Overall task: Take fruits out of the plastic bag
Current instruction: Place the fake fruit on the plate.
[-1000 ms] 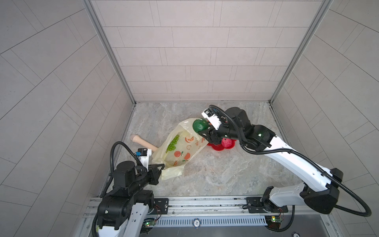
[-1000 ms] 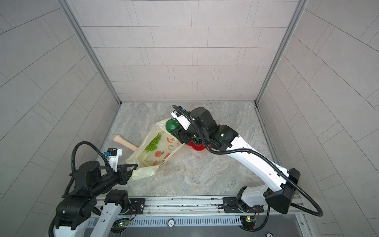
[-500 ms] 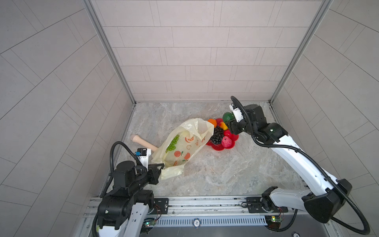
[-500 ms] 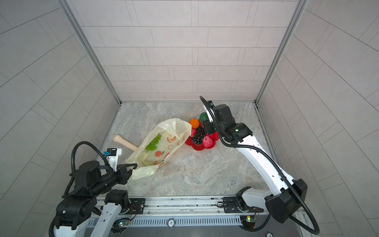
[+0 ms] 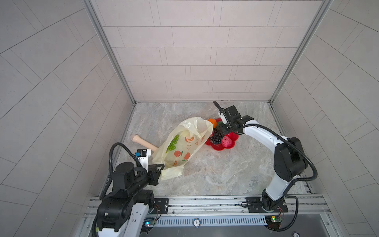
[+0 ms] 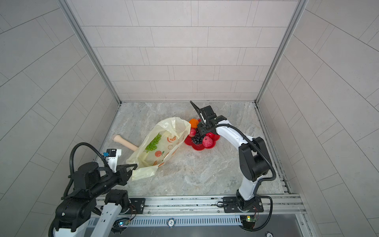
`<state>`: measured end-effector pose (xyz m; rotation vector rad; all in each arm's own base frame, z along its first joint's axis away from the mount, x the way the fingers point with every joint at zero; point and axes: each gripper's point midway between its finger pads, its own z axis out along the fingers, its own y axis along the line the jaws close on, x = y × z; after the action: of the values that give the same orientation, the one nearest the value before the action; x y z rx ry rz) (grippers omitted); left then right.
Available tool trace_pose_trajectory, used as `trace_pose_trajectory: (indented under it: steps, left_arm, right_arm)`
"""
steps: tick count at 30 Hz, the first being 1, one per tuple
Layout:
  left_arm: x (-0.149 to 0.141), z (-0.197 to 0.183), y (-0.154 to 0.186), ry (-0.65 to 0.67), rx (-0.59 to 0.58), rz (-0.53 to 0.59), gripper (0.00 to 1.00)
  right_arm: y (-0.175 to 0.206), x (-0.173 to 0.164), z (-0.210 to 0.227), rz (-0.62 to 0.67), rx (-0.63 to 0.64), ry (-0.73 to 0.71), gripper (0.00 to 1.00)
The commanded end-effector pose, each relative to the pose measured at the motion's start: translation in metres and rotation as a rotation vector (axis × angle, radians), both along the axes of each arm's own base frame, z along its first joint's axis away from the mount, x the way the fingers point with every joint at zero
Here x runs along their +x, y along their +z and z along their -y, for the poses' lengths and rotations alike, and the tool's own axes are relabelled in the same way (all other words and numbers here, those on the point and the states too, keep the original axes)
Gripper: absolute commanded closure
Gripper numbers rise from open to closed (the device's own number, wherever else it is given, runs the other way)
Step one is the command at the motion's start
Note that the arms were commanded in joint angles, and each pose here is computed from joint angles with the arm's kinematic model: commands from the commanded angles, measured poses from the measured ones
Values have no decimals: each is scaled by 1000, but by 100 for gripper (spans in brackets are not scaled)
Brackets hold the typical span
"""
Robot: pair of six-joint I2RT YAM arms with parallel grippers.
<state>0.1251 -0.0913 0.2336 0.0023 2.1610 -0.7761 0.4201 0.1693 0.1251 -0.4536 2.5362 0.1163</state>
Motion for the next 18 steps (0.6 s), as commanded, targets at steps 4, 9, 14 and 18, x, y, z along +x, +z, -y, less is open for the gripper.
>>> trace_pose_trajectory:
  steps: [4,9,14,18]
  left_arm:
    - [-2,1,6,-12,1,27,100]
    - [-3,1,6,-9,1,28,100]
    - [-2,1,5,-11,0,25,100]
    - [-3,1,6,-11,1,29,100]
  right_arm:
    - [-3,15,-4,0,-11,-18,47]
    - [0,13,-4,5,-25,-15,22]
    - [8,10,-2,22,-17,-23,17]
    - [15,8,-2,31,-9,-22,16]
